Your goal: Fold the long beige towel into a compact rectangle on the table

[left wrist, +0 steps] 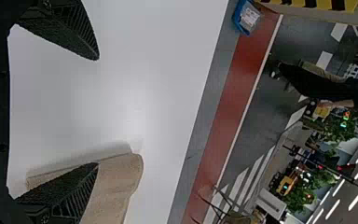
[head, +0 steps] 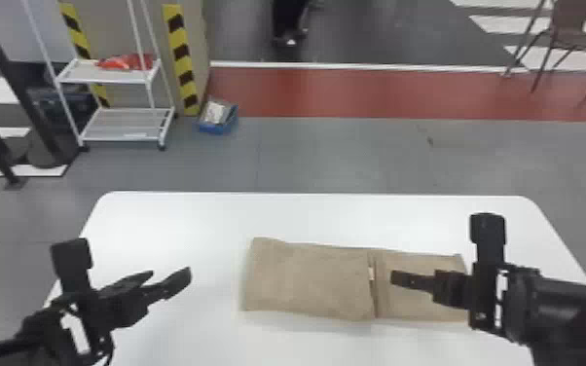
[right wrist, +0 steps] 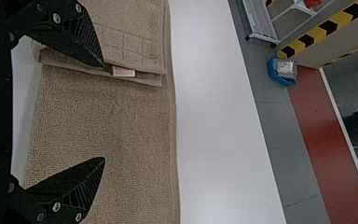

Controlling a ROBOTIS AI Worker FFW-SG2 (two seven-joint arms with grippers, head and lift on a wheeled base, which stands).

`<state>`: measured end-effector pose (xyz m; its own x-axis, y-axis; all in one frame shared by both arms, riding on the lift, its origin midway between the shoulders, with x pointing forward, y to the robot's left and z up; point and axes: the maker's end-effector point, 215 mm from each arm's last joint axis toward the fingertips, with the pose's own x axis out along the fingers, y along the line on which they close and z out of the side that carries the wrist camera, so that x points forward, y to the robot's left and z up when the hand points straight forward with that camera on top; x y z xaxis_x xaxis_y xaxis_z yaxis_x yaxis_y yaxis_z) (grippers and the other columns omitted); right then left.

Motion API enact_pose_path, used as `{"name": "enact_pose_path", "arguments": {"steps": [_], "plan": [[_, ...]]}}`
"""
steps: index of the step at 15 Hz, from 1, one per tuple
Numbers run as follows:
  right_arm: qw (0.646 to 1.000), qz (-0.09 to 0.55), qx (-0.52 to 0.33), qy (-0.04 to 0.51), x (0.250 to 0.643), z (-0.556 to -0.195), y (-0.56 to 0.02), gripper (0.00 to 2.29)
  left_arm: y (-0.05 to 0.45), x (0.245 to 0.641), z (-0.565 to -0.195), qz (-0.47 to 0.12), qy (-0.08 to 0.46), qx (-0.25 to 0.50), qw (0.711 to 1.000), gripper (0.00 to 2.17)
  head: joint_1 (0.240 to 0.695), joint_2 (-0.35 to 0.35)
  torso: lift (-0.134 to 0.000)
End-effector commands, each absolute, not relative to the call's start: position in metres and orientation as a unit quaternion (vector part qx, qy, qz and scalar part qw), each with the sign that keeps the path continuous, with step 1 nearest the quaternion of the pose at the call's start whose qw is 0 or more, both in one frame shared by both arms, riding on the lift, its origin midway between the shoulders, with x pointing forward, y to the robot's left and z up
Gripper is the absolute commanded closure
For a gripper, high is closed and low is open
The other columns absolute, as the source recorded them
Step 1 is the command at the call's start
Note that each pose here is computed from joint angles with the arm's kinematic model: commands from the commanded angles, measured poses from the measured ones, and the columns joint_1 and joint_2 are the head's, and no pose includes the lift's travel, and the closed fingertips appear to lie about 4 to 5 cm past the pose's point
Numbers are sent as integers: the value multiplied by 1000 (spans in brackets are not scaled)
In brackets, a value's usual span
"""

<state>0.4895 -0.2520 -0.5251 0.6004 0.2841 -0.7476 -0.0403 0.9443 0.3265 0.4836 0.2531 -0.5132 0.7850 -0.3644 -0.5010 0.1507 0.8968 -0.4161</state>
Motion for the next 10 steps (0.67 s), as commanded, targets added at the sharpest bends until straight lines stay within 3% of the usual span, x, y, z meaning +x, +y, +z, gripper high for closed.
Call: {"name": "enact_pose_path", "arguments": {"steps": [1,10], "plan": [[887,104,122,434,495,-533,-235,194,265,480,-512,-134,291,-187,929,80,695,1,0],[892,120,93,427,507,-548,-203,194,260,477,-505,-152,278,-188,930,90,695,57,0]]}}
